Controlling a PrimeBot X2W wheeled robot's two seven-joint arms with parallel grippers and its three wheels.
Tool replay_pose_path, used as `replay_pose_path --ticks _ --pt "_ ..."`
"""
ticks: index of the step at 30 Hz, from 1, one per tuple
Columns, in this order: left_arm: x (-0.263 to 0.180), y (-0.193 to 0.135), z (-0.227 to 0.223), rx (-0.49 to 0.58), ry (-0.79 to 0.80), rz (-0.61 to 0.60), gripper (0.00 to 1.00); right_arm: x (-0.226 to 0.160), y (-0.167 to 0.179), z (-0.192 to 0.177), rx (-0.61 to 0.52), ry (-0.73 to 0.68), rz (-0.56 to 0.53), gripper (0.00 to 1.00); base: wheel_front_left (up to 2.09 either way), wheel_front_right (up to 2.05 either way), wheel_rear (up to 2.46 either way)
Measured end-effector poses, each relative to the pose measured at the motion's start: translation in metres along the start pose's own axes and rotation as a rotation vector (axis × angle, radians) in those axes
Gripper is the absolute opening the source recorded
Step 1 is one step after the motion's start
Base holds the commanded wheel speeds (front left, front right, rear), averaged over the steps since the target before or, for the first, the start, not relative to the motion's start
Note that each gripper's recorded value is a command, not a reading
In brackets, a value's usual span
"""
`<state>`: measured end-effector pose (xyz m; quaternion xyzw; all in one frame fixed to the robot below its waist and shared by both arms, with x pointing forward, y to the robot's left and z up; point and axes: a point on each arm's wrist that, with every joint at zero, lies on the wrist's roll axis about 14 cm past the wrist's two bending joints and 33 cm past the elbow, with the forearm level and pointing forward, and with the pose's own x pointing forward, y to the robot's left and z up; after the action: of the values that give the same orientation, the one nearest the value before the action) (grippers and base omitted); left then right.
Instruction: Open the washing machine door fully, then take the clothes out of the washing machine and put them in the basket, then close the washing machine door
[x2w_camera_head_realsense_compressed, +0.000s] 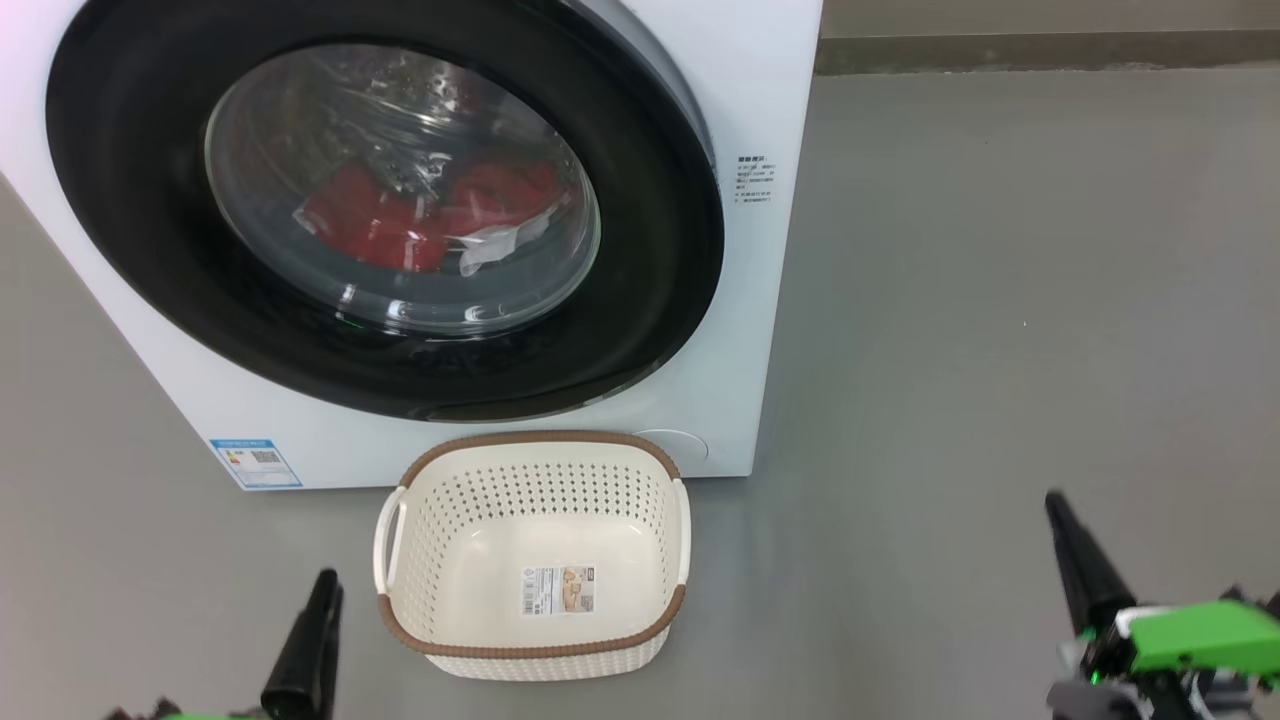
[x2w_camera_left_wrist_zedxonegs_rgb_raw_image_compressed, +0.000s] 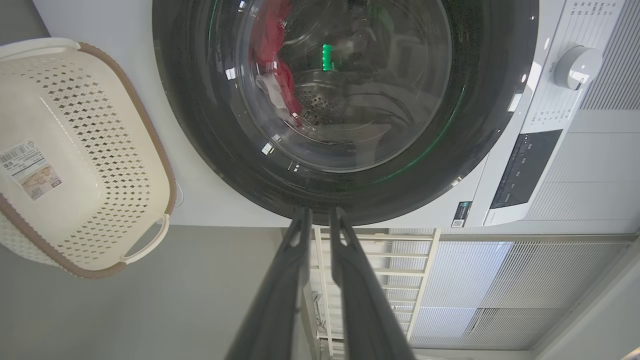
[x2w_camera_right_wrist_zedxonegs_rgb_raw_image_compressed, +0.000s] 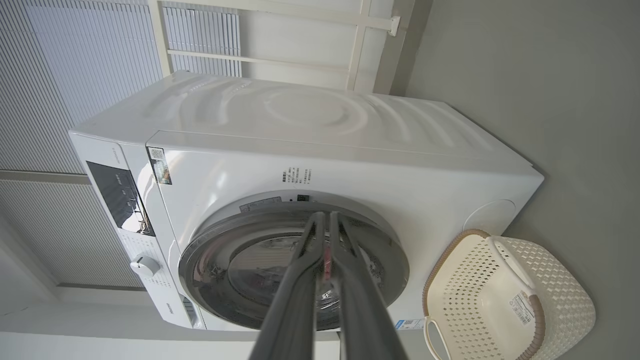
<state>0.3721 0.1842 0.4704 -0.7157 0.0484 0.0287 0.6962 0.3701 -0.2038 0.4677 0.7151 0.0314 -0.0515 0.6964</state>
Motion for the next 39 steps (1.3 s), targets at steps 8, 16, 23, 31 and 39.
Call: replay_pose_path --ticks 8,16,23,31,39 --pt "-0.009 0.018 -0.001 -0.007 -0.01 0.05 1.0 -0.01 -0.021 -0.005 0.015 -0.004 -0.06 1.0 0.0 0.0 0.0" --pt "-0.008 0.014 -0.001 0.049 -0.012 0.043 1.0 -0.009 -0.021 -0.009 -0.018 0.001 -0.06 1.0 0.0 0.0 0.0" --pt "-0.007 0.013 0.001 0.126 -0.02 0.042 1.0 -0.009 -0.021 -0.008 -0.073 -0.007 -0.061 1.0 0.0 0.0 0.0" --pt "-0.007 0.009 0.002 0.231 -0.025 0.031 1.0 -0.009 -0.021 -0.013 -0.158 0.005 -0.064 1.0 0.0 0.0 0.0" --pt "-0.006 0.006 0.002 0.365 -0.029 0.025 1.0 -0.009 -0.022 -0.013 -0.264 0.003 -0.066 1.0 0.0 0.0 0.0"
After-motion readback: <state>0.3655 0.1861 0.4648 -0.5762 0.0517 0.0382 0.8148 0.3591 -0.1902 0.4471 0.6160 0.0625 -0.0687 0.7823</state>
